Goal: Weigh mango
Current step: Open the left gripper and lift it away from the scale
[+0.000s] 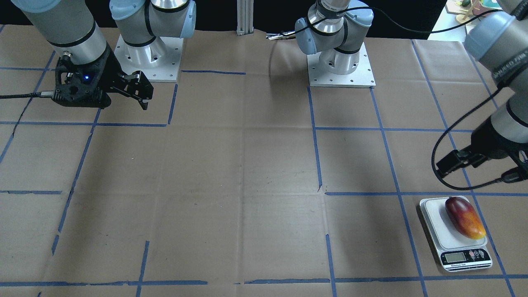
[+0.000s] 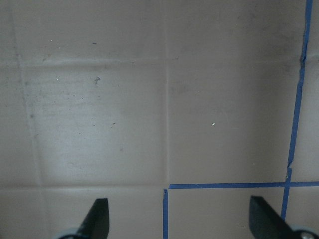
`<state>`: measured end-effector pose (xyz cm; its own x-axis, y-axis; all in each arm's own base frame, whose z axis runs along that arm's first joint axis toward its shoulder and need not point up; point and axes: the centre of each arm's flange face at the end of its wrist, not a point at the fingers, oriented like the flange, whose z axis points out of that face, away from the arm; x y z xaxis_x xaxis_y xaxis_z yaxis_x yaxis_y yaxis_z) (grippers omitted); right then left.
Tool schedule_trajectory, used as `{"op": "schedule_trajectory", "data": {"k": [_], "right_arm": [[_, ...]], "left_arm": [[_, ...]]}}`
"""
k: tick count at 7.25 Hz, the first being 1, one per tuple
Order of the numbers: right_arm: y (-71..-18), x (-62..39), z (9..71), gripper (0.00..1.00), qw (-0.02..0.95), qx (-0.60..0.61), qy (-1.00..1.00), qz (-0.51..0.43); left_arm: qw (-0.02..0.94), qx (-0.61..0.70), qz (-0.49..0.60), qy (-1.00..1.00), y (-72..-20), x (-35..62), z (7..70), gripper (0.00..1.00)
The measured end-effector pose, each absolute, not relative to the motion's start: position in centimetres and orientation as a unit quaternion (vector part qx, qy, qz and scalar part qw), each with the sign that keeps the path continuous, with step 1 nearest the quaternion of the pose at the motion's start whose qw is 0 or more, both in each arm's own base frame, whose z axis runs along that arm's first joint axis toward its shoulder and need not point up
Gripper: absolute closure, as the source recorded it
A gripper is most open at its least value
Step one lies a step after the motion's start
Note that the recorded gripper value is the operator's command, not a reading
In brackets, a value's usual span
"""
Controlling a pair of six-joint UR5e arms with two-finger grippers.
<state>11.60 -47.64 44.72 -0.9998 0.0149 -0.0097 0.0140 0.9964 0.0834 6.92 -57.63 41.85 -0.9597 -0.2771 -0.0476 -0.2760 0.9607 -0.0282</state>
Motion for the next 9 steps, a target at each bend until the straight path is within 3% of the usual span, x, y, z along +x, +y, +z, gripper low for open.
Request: {"op": "schedule_trajectory", "data": {"k": [4,9], "right_arm": [[-47.6,11.6,44.7,0.0,0.005,0.007,0.999,0.042],[-47.6,11.6,44.7,0.0,0.005,0.007,0.999,0.042]], "left_arm": [[-0.006,-0.122,0.0,0.993,-52.1,-9.6,47.3,0.0],[0.005,-0.104,0.003,0.995,-51.7,-12.8,46.7,0.0]]}}
